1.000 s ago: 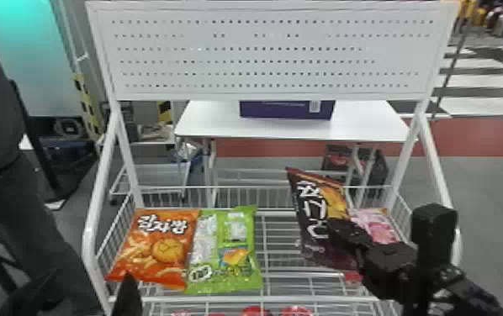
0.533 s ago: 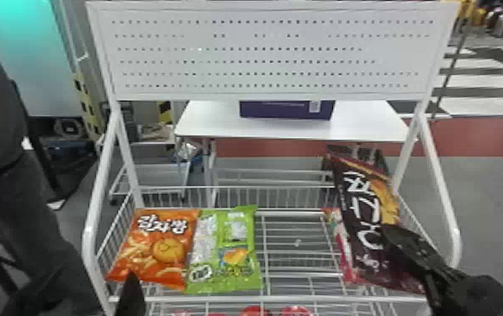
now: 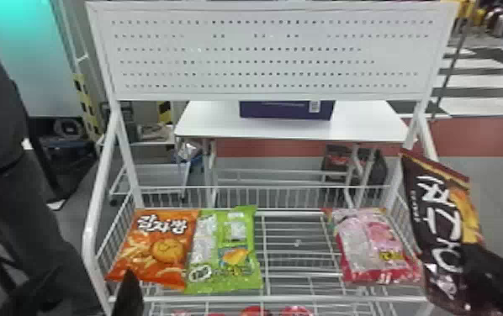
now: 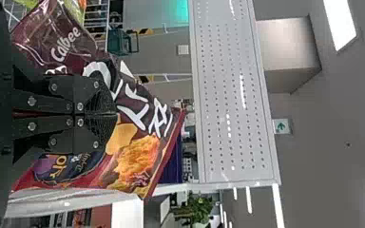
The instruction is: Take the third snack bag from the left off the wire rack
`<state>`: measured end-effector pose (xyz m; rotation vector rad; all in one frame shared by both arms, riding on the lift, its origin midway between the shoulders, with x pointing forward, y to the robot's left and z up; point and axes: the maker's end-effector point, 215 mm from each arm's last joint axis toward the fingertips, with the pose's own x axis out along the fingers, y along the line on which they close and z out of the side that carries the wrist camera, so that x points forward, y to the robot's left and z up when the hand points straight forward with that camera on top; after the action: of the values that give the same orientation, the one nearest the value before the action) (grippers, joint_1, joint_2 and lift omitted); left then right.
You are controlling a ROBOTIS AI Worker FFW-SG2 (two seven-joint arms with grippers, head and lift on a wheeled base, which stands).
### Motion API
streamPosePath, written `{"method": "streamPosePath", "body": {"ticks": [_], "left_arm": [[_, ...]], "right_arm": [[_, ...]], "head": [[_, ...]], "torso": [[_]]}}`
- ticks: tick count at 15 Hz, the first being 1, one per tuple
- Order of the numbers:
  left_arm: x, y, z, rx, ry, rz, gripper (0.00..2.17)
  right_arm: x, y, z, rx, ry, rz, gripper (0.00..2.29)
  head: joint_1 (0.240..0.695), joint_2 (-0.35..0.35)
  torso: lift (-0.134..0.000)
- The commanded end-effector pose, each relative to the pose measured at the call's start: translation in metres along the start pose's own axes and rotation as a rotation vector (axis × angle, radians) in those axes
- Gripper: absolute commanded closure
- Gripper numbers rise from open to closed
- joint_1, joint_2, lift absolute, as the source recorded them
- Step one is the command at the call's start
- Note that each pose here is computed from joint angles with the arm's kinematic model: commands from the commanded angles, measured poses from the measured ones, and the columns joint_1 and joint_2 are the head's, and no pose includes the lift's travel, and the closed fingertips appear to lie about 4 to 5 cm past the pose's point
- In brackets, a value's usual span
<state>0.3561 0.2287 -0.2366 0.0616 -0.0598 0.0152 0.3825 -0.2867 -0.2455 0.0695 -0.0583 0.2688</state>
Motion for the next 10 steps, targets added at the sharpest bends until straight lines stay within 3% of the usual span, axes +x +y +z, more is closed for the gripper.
{"method": "streamPosePath", "body": {"ticks": [1, 10], "left_arm": [[0.0001, 0.0002, 0.0001, 0.0, 0.0, -0.001, 0.14], [-0.0018, 0.0013, 0.0014, 0.0, -0.001, 0.002, 0.14]], "right_arm": [[-0.0127, -0.0132, 0.0004, -0.003, -0.005, -0.029, 2.24], [-0.016, -0.0147, -0.0004, 0.001, -0.005, -0.038, 2.24]], "head": [[0.499, 0.0], [0.499, 0.0]], "torso": [[0.0], [0.0]]}}
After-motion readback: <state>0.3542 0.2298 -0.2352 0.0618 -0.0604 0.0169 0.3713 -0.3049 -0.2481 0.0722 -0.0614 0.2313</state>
